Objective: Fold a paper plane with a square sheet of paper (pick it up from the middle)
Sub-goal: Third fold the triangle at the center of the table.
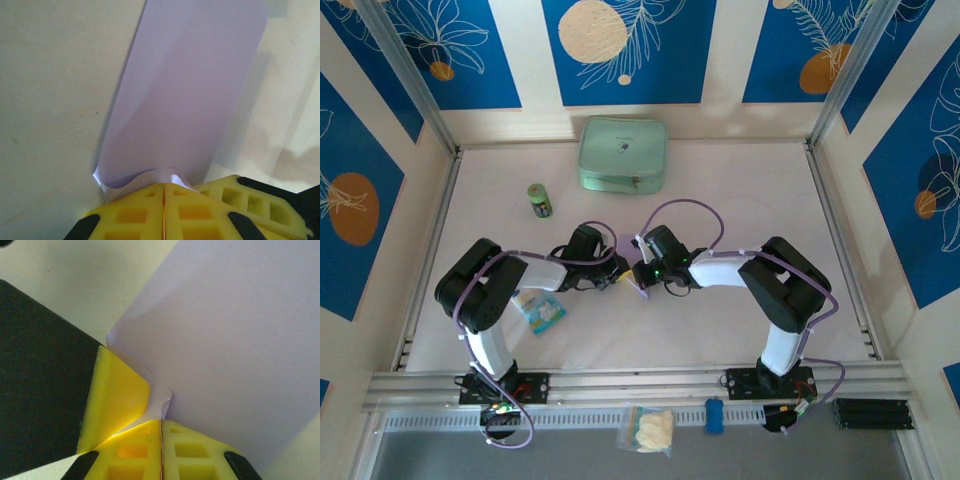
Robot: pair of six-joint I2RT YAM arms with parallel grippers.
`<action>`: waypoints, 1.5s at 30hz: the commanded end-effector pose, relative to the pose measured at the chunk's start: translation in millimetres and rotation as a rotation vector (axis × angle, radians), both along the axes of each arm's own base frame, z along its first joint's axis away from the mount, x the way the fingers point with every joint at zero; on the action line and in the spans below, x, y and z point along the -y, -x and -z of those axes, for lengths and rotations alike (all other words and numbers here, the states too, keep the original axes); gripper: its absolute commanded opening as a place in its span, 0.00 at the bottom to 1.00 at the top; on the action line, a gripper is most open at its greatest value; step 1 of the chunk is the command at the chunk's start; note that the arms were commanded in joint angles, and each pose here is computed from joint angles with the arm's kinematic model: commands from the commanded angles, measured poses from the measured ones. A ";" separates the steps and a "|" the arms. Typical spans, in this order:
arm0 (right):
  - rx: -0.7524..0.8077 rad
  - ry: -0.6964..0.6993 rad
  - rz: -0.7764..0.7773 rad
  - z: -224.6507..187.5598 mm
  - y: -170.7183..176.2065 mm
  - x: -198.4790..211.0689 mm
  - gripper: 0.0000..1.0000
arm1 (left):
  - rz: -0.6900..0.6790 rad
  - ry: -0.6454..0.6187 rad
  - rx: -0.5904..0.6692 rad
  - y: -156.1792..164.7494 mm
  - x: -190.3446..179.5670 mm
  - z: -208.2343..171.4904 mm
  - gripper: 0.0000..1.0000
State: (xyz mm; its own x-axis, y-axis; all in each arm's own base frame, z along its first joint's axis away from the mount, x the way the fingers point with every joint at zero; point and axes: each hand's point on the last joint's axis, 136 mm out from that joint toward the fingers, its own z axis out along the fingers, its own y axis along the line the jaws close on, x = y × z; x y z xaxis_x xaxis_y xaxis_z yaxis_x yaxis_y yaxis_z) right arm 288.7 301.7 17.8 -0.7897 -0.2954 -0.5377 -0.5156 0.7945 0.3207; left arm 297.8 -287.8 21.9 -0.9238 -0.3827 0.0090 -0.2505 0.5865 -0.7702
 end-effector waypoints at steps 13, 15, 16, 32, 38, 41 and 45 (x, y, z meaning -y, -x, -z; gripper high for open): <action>-0.057 -0.036 0.070 -30.9 1.6 17.8 0.34 | 0.014 -0.060 -0.062 16.4 -8.6 28.9 0.09; -0.081 -0.057 0.099 -40.7 1.1 22.2 0.38 | 0.013 -0.063 -0.065 16.7 -9.0 29.8 0.09; -0.101 -0.067 0.114 -45.1 1.2 24.0 0.39 | 0.013 -0.061 -0.064 16.1 -8.9 29.3 0.09; -0.390 -0.193 -0.021 -48.6 49.6 -3.2 0.16 | 0.009 -0.065 -0.070 15.1 -8.4 29.1 0.09; -0.422 -0.174 -0.036 -37.9 49.2 -11.1 0.15 | 0.011 -0.063 -0.071 15.3 -7.9 28.4 0.09; -0.432 -0.163 -0.031 -32.8 47.4 -12.4 0.15 | 0.013 -0.063 -0.069 15.0 -7.6 27.6 0.09; -0.444 -0.140 -0.016 -25.7 46.4 -10.3 0.15 | 0.012 -0.063 -0.070 14.5 -7.3 27.1 0.09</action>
